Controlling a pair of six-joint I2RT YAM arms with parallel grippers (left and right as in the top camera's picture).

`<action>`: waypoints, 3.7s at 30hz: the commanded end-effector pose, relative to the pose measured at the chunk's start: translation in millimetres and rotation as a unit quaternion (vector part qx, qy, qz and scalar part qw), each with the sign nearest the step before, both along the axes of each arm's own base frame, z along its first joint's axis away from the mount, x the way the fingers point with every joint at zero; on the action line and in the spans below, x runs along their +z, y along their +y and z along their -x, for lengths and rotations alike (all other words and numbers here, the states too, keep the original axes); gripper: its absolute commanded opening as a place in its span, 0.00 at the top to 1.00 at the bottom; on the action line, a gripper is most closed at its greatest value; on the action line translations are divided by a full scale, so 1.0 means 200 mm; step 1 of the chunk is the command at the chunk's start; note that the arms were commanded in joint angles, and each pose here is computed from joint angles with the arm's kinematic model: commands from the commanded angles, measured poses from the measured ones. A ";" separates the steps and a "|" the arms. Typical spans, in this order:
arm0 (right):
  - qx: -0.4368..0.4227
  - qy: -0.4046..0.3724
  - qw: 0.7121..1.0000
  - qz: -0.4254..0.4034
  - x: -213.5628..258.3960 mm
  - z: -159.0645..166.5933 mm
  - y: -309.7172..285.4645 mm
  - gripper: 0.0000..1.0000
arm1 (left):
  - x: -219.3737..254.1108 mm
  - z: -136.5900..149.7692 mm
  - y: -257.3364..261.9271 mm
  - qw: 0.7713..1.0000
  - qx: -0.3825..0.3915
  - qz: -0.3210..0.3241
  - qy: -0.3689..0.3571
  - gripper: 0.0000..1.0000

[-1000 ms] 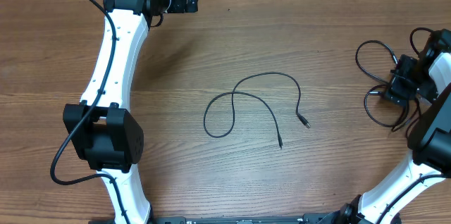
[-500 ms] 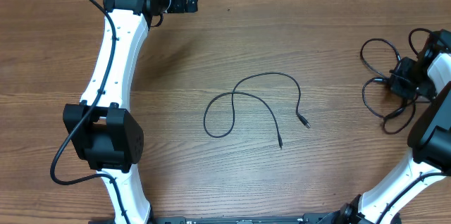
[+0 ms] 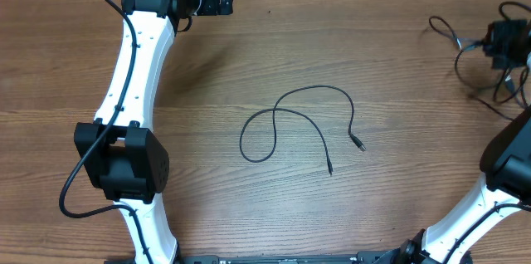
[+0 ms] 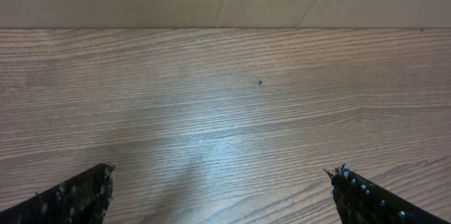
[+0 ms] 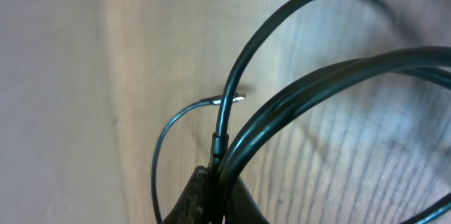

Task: Untangle cables

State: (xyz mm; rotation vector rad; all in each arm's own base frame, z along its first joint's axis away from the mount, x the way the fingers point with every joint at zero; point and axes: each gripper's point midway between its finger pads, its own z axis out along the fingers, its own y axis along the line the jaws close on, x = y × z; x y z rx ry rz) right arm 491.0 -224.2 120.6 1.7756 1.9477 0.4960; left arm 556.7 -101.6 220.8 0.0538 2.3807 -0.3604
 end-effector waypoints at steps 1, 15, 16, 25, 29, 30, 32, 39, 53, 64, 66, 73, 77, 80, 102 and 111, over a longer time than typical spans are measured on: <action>0.121 -0.079 0.988 0.058 0.34 -0.10 0.06 0.96 | 0.03 -0.01 -0.02 1.000 -0.002 0.008 -0.006 0.01; 0.371 -0.284 0.879 0.095 1.01 -0.09 0.45 0.96 | 0.04 0.02 -0.10 0.997 -0.077 0.014 -0.016 0.00; 0.371 -0.290 0.875 0.108 1.07 -0.07 0.45 0.96 | 0.04 0.02 -0.10 0.997 -0.078 0.013 -0.016 0.00; 0.373 -0.331 0.851 0.166 1.47 0.17 0.58 0.96 | -0.09 0.03 -0.18 0.987 -0.145 0.066 0.009 0.00; 0.393 -0.334 0.838 0.178 1.54 0.24 0.68 0.96 | -0.23 0.02 -0.20 0.984 -0.152 0.080 0.037 0.01; 0.393 -0.330 0.839 0.180 1.54 0.25 0.70 0.96 | -0.26 0.02 -0.21 0.984 -0.154 0.083 0.042 0.01; 0.383 -0.308 0.850 0.190 1.51 0.25 0.70 0.96 | -0.28 0.01 -0.21 0.983 -0.156 0.087 0.043 0.00; 0.338 -0.207 0.894 0.210 1.33 0.24 0.66 0.96 | -0.20 -0.05 -0.25 0.980 -0.171 0.098 -0.001 0.01; 0.005 0.162 0.957 0.242 1.06 1.05 0.11 0.96 | -0.12 -0.09 -0.26 0.979 -0.172 0.108 -0.024 0.00; -0.206 0.210 0.934 0.205 1.13 1.67 -0.17 0.96 | -0.07 -0.10 -0.28 0.977 -0.173 0.122 -0.036 0.01; -0.230 0.225 0.927 0.191 1.09 1.75 -0.21 0.96 | -0.07 -0.10 -0.28 0.977 -0.172 0.123 -0.035 0.00; -0.283 0.279 0.909 0.124 0.78 1.92 -0.32 0.96 | -0.06 -0.11 -0.28 0.977 -0.168 0.128 -0.039 0.00; -0.297 0.257 0.915 0.091 0.53 1.90 -0.41 0.96 | -0.06 -0.12 -0.28 0.977 -0.163 0.133 -0.038 0.00; -0.305 0.243 0.918 0.077 0.36 1.89 -0.45 0.96 | -0.06 -0.12 -0.28 0.977 -0.163 0.133 -0.038 0.00; -0.255 0.322 0.905 0.112 -0.39 1.91 -0.73 0.94 | -0.05 -0.12 -0.28 0.977 -0.142 0.157 -0.021 0.00; -0.245 0.324 0.906 0.117 -0.41 1.90 -0.74 0.05 | -0.05 -0.11 -0.29 0.976 -0.131 0.171 -0.011 0.00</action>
